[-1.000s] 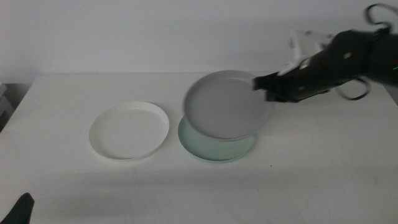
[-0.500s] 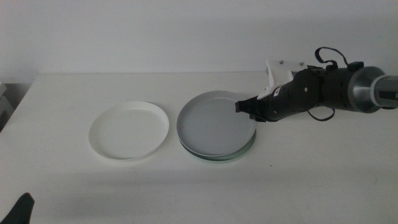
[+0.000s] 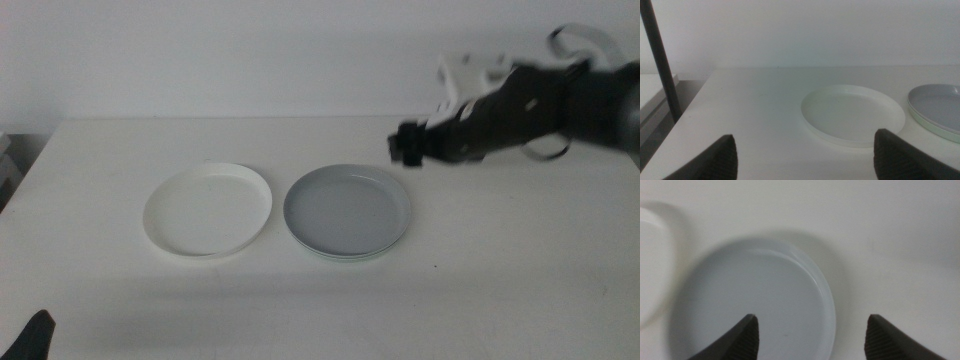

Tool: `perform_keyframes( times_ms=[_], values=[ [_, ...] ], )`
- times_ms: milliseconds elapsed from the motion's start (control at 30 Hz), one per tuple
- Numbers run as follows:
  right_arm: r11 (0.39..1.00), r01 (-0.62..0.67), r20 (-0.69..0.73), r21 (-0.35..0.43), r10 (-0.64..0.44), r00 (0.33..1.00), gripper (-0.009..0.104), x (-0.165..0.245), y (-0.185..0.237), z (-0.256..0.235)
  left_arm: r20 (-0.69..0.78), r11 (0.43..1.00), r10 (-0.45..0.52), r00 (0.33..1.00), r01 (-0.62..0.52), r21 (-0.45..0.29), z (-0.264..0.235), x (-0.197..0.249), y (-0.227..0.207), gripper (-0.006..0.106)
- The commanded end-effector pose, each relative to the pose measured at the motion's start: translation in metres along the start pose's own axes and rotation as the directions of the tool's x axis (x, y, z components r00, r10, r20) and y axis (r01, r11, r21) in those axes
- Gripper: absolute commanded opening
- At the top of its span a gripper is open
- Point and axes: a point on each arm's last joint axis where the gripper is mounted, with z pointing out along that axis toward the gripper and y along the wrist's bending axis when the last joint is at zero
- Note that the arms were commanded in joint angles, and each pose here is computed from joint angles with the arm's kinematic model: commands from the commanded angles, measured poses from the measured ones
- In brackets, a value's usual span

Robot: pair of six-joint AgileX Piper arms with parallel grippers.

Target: Stack the three bowls on top of each other.

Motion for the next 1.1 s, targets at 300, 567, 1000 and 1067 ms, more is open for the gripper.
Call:
perform_keyframes(
  times_ms=[300, 567, 1000, 1067],
  values=[
    [0.946, 0.309, 0.333, -0.101, -0.260, 0.906, 0.056, -0.001, 0.026, -0.185, 0.093, 1.000, -0.010, 0.996, 0.009, 0.008, -0.002, -0.009, -0.001, 0.105],
    [0.935, 0.329, 0.439, -0.131, -0.243, 0.865, 0.054, 0.042, 0.022, -0.223, 0.093, 1.000, -0.010, 0.996, 0.009, 0.008, -0.002, -0.009, -0.001, 0.105],
    [0.935, 0.332, 0.472, -0.125, -0.239, 0.848, 0.054, 0.043, 0.023, -0.233, 0.071, 1.000, 0.002, 0.997, -0.002, 0.005, -0.001, -0.007, 0.000, 0.105],
    [0.935, 0.332, 0.472, -0.125, -0.239, 0.848, 0.054, 0.043, 0.023, -0.233, 0.075, 1.000, 0.004, 0.997, -0.004, -0.005, -0.002, -0.008, 0.000, 0.105]
  ],
)
